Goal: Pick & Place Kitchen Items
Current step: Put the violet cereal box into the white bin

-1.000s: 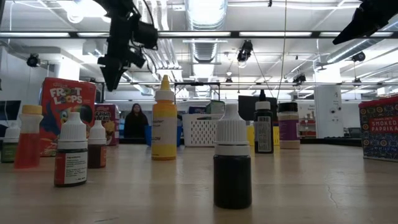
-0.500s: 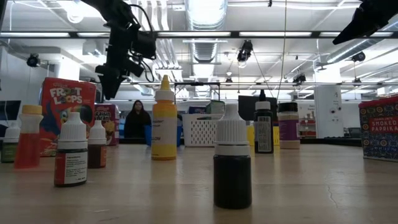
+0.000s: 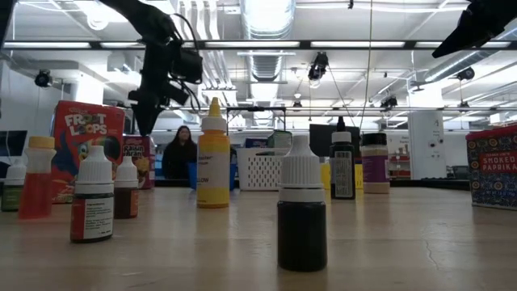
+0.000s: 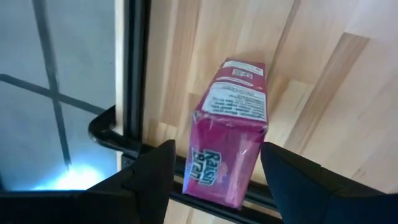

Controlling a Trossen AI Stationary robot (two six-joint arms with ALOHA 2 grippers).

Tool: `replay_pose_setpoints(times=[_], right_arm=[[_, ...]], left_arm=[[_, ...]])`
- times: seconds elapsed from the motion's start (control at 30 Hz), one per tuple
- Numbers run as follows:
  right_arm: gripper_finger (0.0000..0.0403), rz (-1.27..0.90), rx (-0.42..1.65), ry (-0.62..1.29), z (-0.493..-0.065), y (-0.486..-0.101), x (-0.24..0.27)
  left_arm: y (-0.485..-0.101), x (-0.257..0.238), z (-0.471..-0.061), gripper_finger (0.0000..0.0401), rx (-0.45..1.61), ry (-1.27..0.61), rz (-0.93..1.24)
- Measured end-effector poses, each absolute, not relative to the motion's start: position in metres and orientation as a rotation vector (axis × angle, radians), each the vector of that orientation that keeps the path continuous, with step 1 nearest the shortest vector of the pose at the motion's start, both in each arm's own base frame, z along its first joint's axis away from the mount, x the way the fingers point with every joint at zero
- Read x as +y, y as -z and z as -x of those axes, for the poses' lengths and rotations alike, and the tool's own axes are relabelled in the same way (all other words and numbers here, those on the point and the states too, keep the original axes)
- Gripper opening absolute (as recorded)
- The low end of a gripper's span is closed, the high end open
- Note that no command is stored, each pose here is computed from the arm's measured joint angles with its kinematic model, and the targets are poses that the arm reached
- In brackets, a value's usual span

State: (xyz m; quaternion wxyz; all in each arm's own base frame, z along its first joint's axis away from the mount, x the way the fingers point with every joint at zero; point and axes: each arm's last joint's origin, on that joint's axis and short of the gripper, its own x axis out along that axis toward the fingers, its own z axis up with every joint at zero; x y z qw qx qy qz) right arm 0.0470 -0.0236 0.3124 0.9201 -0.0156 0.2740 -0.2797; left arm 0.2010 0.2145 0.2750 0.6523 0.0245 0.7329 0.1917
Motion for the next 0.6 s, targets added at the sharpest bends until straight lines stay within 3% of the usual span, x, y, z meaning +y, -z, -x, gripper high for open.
replay_pose_setpoints(times=[0.6], right_arm=[[0.0008, 0.032, 0.563, 0.575, -0.047, -0.312, -0.024]], left_arm=[[-0.225, 0.230, -0.216, 0.0241, 1.835, -0.323, 0.046]])
